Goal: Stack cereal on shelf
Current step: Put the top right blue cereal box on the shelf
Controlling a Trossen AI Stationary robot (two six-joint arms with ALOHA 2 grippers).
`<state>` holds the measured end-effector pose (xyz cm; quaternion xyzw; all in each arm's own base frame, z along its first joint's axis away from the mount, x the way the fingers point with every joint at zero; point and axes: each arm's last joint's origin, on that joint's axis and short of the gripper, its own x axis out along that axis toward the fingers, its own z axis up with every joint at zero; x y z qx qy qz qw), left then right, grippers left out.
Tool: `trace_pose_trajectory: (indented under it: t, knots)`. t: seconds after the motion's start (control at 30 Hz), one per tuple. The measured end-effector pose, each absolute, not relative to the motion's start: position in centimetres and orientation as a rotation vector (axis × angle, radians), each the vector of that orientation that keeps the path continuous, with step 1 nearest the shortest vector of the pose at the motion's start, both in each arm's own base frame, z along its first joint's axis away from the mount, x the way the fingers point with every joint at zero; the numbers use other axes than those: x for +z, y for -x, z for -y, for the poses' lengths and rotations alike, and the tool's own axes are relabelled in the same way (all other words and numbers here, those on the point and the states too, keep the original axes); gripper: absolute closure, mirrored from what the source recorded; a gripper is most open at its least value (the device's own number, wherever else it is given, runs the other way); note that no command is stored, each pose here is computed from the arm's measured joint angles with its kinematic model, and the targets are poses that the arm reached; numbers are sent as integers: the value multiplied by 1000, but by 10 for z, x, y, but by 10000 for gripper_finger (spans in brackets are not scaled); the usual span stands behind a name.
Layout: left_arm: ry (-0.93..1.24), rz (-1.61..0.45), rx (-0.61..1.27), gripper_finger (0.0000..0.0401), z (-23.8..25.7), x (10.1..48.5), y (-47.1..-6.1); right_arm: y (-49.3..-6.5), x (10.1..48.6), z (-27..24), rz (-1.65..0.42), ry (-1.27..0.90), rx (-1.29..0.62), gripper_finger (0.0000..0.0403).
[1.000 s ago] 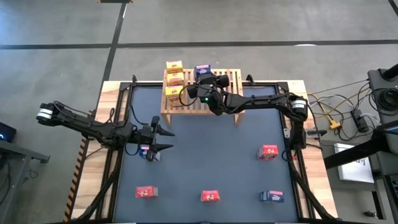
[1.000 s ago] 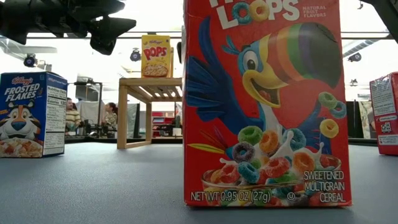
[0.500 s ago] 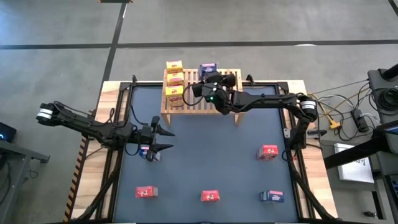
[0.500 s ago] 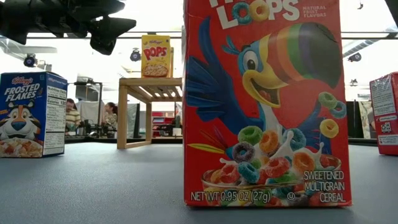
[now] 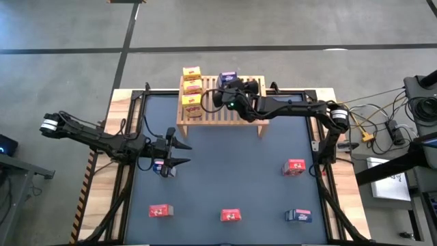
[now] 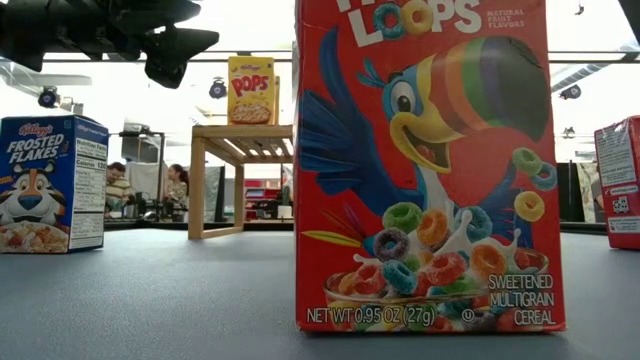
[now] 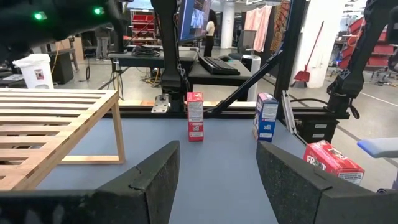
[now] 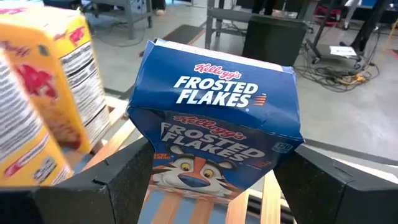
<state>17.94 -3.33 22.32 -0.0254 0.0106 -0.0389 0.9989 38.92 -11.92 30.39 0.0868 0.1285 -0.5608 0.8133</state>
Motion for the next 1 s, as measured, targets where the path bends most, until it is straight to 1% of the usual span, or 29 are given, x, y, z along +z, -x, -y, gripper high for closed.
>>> trace_pose_trajectory:
  t: [0.23, 0.43, 1.0]
  knots:
    - [50, -21, -78, 204, 33, 223, -179, -390, 313, 119, -300, -164, -1173, 110]
    - [50, -21, -78, 204, 33, 223, -179, -388, 310, 120, -358, -187, -1134, 110]
    - [51, -21, -78, 204, 33, 223, -179, -387, 308, 123, -389, -172, -1128, 110]
